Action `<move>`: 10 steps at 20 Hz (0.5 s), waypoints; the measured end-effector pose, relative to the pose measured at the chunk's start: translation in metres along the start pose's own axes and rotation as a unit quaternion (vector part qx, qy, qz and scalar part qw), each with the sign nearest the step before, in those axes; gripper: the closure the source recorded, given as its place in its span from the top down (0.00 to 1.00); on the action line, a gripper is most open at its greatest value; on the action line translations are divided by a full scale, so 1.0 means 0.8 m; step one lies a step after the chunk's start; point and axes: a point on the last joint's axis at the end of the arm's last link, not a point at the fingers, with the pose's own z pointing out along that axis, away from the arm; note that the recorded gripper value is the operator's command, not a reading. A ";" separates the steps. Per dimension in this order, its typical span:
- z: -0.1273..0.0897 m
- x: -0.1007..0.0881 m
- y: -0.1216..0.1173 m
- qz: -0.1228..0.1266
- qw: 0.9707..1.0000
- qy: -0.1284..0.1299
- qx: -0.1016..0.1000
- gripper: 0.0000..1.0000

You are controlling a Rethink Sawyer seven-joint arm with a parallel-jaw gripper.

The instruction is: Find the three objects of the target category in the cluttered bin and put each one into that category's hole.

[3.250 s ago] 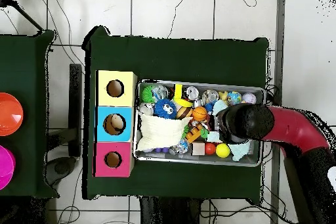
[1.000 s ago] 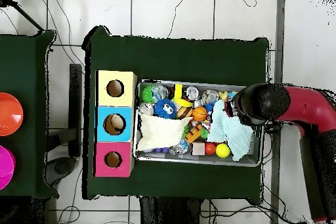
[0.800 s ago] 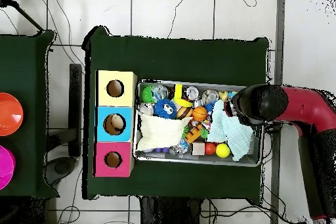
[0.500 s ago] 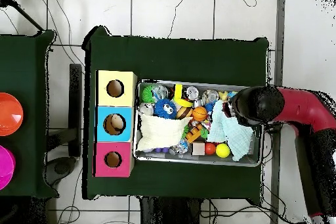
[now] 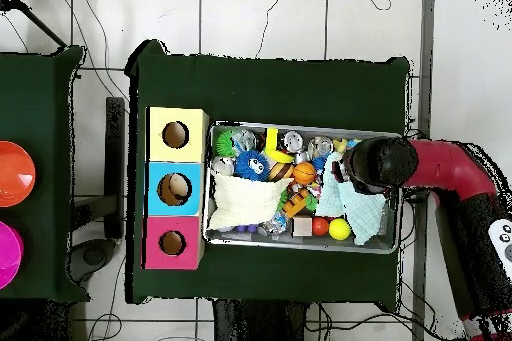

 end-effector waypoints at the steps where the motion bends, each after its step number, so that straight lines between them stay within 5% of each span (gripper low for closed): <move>1: 0.002 0.000 0.001 0.000 1.000 0.001 -0.002 1.00; 10: 0.014 0.002 0.005 -0.003 1.000 0.005 -0.006 1.00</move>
